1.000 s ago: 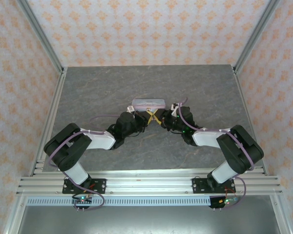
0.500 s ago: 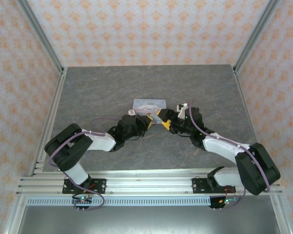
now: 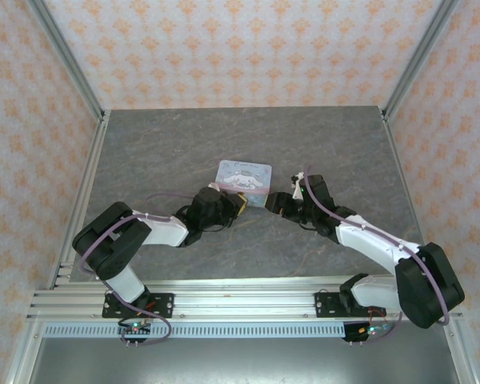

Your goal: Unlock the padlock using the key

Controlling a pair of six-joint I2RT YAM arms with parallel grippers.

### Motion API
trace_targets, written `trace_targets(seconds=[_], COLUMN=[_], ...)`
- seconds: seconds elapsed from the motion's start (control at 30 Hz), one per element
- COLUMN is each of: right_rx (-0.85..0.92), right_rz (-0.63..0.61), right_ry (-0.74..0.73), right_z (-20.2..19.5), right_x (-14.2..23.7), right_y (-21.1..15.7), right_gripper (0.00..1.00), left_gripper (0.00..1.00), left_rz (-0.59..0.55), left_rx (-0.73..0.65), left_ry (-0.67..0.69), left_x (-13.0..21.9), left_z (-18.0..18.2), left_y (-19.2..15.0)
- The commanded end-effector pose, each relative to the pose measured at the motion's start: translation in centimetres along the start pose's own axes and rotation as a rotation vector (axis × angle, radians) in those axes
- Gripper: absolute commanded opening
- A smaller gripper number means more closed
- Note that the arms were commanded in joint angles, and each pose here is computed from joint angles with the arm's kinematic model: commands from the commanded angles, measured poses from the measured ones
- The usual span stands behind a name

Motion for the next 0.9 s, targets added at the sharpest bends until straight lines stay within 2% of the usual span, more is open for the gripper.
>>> trace_targets(seconds=[0.0,0.03,0.2,0.37,0.43,0.5,0.6,0.87], right_rx=[0.169,0.210,0.344,0.443,0.476,0.506,0.546,0.597], right_rz=[-0.006,-0.003,-0.001,-0.004,-0.001,0.010,0.037,0.046], right_ry=[-0.053,-0.068,-0.109,-0.121,-0.127,-0.133,-0.152,-0.174], right_z=[1.0,1.3,2.4,3.5,3.7,3.8,4.0,4.0], right_x=[0.3,0.3,-0.4,-0.9,-1.1,-1.3,-1.7,-2.3], right_y=[0.5,0.4,0.0,-0.3,-0.3,-0.4,-0.5,-0.3], right_gripper=[0.46,0.42,0.42,0.54,0.56,0.56,0.48,0.47], left_gripper=[0.00,0.00,0.00,0.00,0.00,0.00,0.00,0.00], left_rz=[0.031,0.041,0.074,0.107,0.116,0.125,0.133,0.150], left_rx=[-0.036,-0.039,-0.049,-0.048,-0.053,-0.057,-0.055,-0.068], left_ry=[-0.027,-0.020,0.008,0.022,0.035,0.040,0.036,0.041], left_x=[0.2,0.2,0.2,0.7,1.0,1.2,1.6,1.9], left_z=[-1.8,-1.9,-2.3,-3.2,-3.5,-4.0,-4.6,-5.2], left_y=[-0.2,-0.4,-0.7,-1.1,-1.2,-1.2,-1.2,-1.5])
Point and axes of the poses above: each hand's point on the last joint's axis, 136 mm out from that joint toward the fingers, its own x axis back along the fingers, its own z axis along the line the jaws close on, y = z × x, the point moved 7 cm from there along x, back along the fingers, and after that the axes turned 10 degrees about x, right-handed, at the moved point
